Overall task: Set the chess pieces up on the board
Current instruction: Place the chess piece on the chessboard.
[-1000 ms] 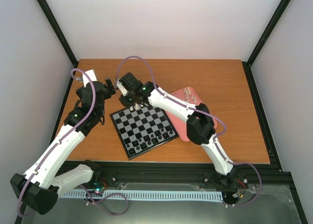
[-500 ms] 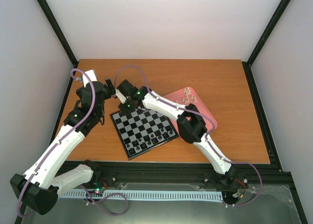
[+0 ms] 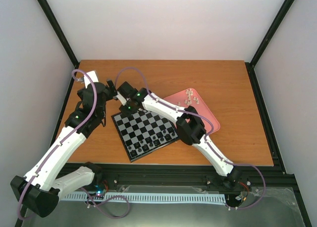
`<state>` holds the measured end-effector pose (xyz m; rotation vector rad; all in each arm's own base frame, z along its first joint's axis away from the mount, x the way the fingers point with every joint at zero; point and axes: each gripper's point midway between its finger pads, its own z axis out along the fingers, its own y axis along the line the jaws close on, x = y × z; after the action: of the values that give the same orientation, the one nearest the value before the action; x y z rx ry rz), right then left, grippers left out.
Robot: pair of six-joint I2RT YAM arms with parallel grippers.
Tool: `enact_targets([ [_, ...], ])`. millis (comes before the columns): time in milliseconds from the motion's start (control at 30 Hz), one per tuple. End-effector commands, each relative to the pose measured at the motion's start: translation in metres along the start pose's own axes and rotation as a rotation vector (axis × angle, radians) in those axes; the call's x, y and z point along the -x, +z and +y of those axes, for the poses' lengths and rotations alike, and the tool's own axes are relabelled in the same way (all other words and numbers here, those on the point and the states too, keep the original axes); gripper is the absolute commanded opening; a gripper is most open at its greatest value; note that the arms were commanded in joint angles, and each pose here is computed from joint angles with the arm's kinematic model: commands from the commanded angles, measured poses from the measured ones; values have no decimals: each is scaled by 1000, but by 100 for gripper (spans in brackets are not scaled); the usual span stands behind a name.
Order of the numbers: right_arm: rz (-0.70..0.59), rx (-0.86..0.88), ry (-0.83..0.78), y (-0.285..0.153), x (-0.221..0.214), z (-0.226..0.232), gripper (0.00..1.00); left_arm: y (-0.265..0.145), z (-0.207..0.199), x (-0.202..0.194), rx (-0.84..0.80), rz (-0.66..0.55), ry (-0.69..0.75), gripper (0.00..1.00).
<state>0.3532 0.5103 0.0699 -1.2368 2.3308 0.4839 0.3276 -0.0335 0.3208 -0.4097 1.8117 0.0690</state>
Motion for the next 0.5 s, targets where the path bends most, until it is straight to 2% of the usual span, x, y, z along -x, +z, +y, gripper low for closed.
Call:
enact_targets([
  [0,4,-16,-9,1,1,0,10,1,1,5,10,-12,-20,100],
  [467,15,-34,17,8,-4,-15,11,5,-1,2,14,-5,-11,100],
])
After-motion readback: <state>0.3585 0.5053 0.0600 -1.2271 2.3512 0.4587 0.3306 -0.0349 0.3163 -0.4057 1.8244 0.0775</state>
